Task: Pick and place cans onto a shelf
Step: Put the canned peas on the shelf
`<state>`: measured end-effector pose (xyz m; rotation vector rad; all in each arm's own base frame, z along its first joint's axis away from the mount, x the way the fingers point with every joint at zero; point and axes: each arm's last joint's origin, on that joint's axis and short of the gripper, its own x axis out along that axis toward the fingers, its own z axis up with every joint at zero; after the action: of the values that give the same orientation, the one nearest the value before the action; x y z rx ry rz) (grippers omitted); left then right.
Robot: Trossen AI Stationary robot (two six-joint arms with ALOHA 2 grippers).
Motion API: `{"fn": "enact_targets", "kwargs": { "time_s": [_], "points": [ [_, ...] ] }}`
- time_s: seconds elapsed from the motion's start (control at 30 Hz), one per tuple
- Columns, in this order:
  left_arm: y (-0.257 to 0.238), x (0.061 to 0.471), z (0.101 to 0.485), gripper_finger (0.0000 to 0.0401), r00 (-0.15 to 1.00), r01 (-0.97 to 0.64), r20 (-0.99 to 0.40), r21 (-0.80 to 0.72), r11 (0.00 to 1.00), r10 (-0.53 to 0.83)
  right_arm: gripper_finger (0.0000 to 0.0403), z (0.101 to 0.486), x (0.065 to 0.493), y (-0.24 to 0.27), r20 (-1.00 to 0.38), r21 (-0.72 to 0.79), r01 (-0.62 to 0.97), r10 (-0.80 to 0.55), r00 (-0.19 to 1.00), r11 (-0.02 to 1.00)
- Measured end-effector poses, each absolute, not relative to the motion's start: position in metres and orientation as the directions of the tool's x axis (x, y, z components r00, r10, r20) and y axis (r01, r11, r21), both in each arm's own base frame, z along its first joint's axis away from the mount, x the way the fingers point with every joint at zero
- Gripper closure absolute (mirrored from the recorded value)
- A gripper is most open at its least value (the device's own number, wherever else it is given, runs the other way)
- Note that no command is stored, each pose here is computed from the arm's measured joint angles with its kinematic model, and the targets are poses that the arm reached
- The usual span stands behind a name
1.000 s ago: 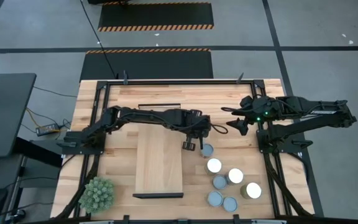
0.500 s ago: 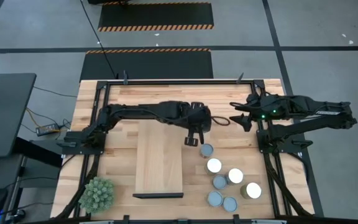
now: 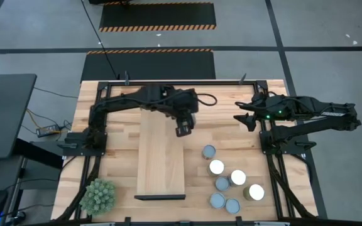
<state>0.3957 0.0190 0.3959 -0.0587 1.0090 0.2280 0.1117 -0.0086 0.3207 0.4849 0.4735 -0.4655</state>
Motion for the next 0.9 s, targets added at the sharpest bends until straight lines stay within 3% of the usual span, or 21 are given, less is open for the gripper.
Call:
{"fn": "enact_targets", "kwargs": {
  "time_s": [0.27,0.4,0.67,0.9],
  "points": [
    [0.019,0.357,0.412,0.0401,0.391,-0.453,-0.906,-0.036,0.891,0.163,0.0054,0.321,0.112,-0.009,-0.525,0.314,0.517,-0.309,0.793,0.796],
    [0.019,0.358,0.403,0.0401,0.346,-0.542,-0.929,-0.085,0.836,0.130,0.0054,0.323,0.114,-0.009,-0.506,0.309,0.522,-0.327,0.798,0.795],
    [0.020,0.369,0.390,0.0401,0.310,-0.643,-0.929,-0.050,0.765,0.200,0.0054,0.322,0.117,-0.009,-0.507,0.316,0.525,-0.327,0.798,0.790],
    [0.018,0.355,0.408,0.0401,0.347,-0.682,-0.889,-0.022,0.731,0.297,0.0054,0.322,0.118,-0.009,-0.513,0.322,0.516,-0.312,0.800,0.794]
  ]
}}
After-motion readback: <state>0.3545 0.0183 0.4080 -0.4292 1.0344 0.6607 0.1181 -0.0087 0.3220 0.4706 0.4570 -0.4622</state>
